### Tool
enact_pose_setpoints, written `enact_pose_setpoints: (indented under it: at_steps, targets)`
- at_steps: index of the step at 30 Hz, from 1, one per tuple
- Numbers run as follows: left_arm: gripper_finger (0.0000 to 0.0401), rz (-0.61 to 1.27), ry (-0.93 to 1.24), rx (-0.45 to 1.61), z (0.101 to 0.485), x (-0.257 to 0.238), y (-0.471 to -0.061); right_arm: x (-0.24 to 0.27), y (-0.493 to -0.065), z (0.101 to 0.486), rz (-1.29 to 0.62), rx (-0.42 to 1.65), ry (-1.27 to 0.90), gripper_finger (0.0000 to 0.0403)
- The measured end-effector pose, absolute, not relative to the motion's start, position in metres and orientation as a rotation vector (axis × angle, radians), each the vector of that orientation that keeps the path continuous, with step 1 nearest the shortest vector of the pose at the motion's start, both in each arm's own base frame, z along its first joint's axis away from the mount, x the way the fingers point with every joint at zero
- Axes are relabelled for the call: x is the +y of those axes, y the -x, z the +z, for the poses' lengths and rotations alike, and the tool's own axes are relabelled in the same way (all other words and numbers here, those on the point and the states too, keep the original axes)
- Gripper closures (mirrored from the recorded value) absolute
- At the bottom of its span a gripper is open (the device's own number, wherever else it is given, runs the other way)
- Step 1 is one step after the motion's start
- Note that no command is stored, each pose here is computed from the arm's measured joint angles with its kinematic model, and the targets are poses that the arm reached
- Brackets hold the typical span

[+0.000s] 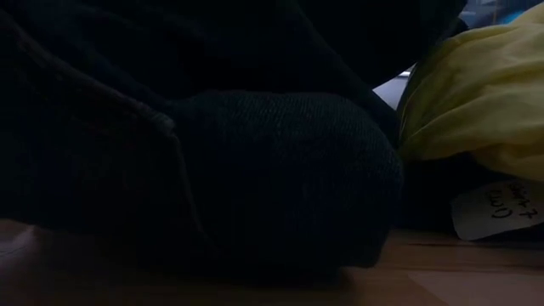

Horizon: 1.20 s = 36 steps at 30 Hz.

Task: Fold laundry
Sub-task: Adjust the clothes

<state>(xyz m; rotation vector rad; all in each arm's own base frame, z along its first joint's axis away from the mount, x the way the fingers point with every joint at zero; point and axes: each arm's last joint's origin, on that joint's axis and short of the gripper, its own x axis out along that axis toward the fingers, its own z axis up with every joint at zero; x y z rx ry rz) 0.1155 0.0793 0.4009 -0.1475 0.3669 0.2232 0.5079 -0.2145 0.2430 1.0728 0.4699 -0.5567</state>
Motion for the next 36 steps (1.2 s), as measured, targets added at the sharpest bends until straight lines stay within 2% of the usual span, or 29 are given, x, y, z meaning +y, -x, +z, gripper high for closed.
enact_pose_setpoints:
  at_steps: [3, 8, 11, 15, 22, 26, 30, 36]
  targets:
    - [0.0401, 0.222, 0.149, 0.373, 0.4, 0.079, -0.115, -0.218, -0.504, 0.241, -0.571, 0.505, -1.071, 0.0403]
    - [0.0401, 0.221, 0.142, 0.373, 0.4, 0.079, -0.115, -0.213, -0.506, 0.25, -0.414, 0.529, -1.046, 0.0401]
    - [0.0401, 0.221, 0.139, 0.372, 0.4, 0.079, -0.115, -0.212, -0.506, 0.249, -0.409, 0.544, -1.039, 0.039]
    - [0.0401, 0.221, 0.139, 0.372, 0.4, 0.079, -0.115, -0.212, -0.506, 0.248, -0.391, 0.547, -1.021, 0.0352]
    - [0.0401, 0.22, 0.139, 0.373, 0.4, 0.079, -0.115, -0.205, -0.508, 0.248, -0.343, 0.569, -1.008, 0.0253]
    - [0.0401, 0.22, 0.139, 0.373, 0.4, 0.079, -0.115, -0.204, -0.509, 0.248, -0.318, 0.576, -1.016, 0.0211]
    - [0.0401, 0.22, 0.139, 0.373, 0.4, 0.079, -0.115, -0.203, -0.509, 0.249, -0.296, 0.58, -1.023, 0.0188]
    - [0.0401, 0.222, 0.146, 0.372, 0.4, 0.079, -0.115, -0.201, -0.511, 0.252, -0.28, 0.556, -1.012, 0.0183]
